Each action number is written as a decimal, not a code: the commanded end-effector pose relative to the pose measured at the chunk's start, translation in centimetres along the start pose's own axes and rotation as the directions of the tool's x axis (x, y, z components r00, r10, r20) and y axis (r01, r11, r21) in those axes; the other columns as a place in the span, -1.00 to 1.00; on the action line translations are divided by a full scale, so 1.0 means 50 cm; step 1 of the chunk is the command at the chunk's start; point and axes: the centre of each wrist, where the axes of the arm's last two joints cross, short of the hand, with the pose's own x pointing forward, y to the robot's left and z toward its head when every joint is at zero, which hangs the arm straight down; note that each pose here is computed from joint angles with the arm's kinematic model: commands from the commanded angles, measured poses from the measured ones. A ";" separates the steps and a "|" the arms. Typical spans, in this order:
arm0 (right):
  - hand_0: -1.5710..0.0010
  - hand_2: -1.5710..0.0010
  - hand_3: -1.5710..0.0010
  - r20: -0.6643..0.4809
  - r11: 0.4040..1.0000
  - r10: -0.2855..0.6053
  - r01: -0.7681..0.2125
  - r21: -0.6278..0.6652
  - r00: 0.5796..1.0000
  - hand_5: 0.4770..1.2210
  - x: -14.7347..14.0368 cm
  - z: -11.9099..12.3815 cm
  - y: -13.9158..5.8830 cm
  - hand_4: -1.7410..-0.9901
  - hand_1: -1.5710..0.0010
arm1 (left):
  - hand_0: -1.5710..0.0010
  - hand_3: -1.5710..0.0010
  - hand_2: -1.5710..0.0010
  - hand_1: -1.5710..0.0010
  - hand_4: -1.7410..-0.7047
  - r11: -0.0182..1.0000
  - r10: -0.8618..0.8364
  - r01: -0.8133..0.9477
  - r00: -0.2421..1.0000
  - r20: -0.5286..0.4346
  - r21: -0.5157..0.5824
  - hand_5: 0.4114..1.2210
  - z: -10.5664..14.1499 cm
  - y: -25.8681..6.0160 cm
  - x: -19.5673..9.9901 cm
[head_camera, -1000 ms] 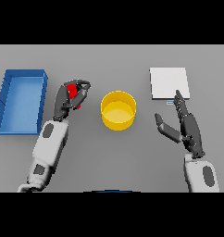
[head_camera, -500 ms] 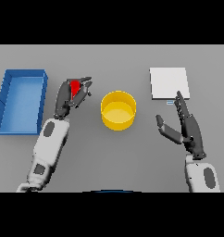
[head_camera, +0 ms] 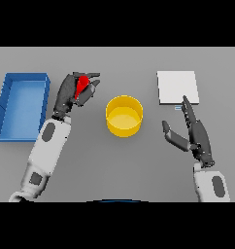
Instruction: Pick up the red beaker and tilt it to pour out 1 green nut into yellow bowl. Pick up the yellow bowl and place it on the metallic measuring scale.
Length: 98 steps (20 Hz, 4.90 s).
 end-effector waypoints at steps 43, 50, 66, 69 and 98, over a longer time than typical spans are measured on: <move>1.00 1.00 1.00 -0.040 0.997 -0.076 0.075 -0.034 0.996 -0.65 -0.005 0.002 0.001 0.20 1.00 | -1.00 -0.98 -1.00 -1.00 -1.00 -0.544 -0.658 0.836 -0.378 0.652 -0.065 1.00 -0.111 -0.168 0.240; 1.00 1.00 1.00 -0.036 0.998 -0.041 0.040 -0.041 0.999 -0.69 -0.008 0.001 0.009 0.24 1.00 | -1.00 -1.00 -1.00 -1.00 -1.00 -0.657 -0.578 0.754 -0.496 0.648 -0.009 1.00 -0.120 -0.190 0.254; 1.00 1.00 1.00 -0.004 0.997 -0.070 0.070 -0.013 0.998 -0.59 -0.003 -0.005 0.001 0.32 1.00 | -1.00 -0.71 -0.83 -0.84 -0.72 -0.555 -0.749 0.825 -0.550 0.370 0.104 0.97 -0.238 -0.024 0.505; 1.00 1.00 1.00 0.008 0.998 -0.065 0.065 -0.007 0.998 -0.56 0.004 -0.004 0.003 0.24 1.00 | -1.00 -0.85 -0.91 -0.92 -0.61 -0.424 -0.877 0.905 -0.419 0.236 0.031 0.98 -0.271 0.067 0.564; 1.00 1.00 1.00 0.025 0.999 0.000 -0.002 0.051 1.000 -0.34 -0.010 -0.009 0.008 0.13 1.00 | -1.00 -0.76 -1.00 -1.00 -1.00 0.832 -0.304 0.542 0.624 -0.720 0.119 1.00 -0.071 0.454 0.005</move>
